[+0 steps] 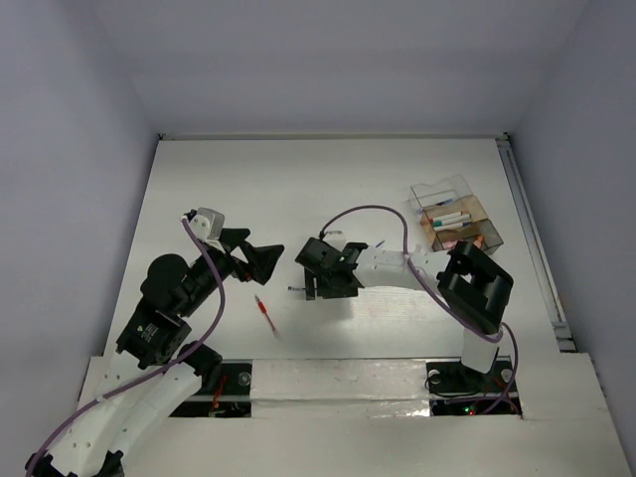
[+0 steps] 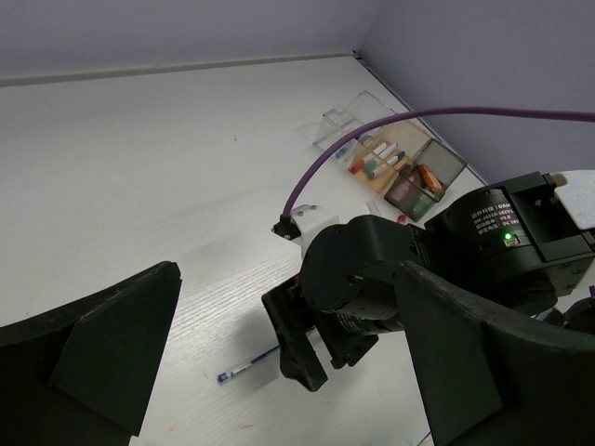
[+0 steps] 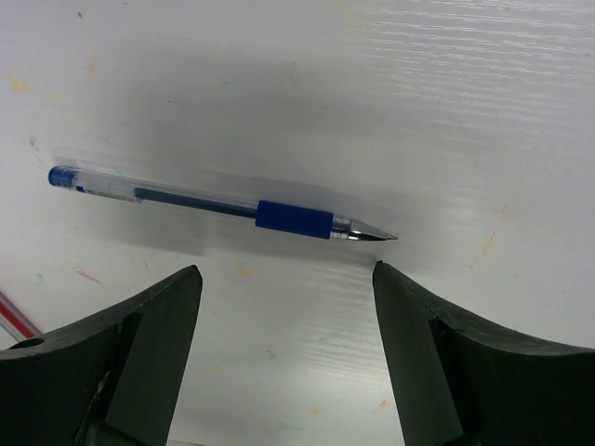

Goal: Sort the stationery into containers
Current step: Move the pen to the center of the board, then pick up the pen from the center of the board.

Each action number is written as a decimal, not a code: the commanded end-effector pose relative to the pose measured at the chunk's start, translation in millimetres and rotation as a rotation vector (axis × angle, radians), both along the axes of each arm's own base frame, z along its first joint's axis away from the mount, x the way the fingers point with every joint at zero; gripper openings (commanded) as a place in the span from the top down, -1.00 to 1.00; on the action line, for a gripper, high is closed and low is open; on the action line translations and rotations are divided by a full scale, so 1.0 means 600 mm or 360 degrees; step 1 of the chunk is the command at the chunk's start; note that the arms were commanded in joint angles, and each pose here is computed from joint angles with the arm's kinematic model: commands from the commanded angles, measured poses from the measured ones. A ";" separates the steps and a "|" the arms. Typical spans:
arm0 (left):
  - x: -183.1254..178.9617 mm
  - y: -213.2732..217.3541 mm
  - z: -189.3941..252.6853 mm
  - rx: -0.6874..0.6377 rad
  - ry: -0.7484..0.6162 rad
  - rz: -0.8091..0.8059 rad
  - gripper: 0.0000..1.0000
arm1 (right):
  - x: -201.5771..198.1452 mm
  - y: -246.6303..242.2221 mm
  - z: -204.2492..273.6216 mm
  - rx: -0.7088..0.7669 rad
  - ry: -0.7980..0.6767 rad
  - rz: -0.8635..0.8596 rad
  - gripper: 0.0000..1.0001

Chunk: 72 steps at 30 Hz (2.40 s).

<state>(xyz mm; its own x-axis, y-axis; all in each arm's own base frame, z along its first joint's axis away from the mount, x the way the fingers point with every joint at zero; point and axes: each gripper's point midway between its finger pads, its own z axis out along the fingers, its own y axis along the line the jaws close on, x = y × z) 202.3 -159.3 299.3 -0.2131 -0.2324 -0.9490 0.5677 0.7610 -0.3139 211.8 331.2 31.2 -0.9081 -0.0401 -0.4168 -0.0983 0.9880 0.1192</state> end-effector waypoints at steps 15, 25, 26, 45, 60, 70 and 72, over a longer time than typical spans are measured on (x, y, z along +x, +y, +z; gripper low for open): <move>0.001 -0.002 0.027 -0.0032 -0.0074 -0.0004 -0.95 | 0.084 0.043 0.040 0.0248 -0.0090 0.0045 -0.54; 0.001 -0.002 0.027 -0.0033 -0.0076 -0.0004 -0.95 | 0.079 0.022 0.109 0.0327 -0.0229 -0.0010 -0.49; 0.001 -0.002 0.027 -0.0033 -0.0076 -0.0004 -0.95 | 0.062 0.031 0.110 0.0382 -0.0192 0.0016 -0.40; 0.000 -0.002 0.029 -0.0037 -0.0083 -0.0009 -0.95 | 0.048 0.025 -0.011 0.0226 -0.0013 -0.0089 -0.56; 0.000 -0.002 0.028 -0.0034 -0.0078 -0.0007 -0.95 | 0.078 0.002 -0.040 -0.0102 -0.0012 -0.0062 -0.11; 0.003 0.009 0.033 -0.0049 -0.0079 0.0054 -0.96 | 0.077 -0.006 -0.061 -0.0263 0.0056 0.0014 0.49; 0.005 0.010 0.030 -0.0047 -0.0072 0.0067 -0.98 | 0.078 -0.001 -0.069 -0.0258 0.0067 0.0025 0.50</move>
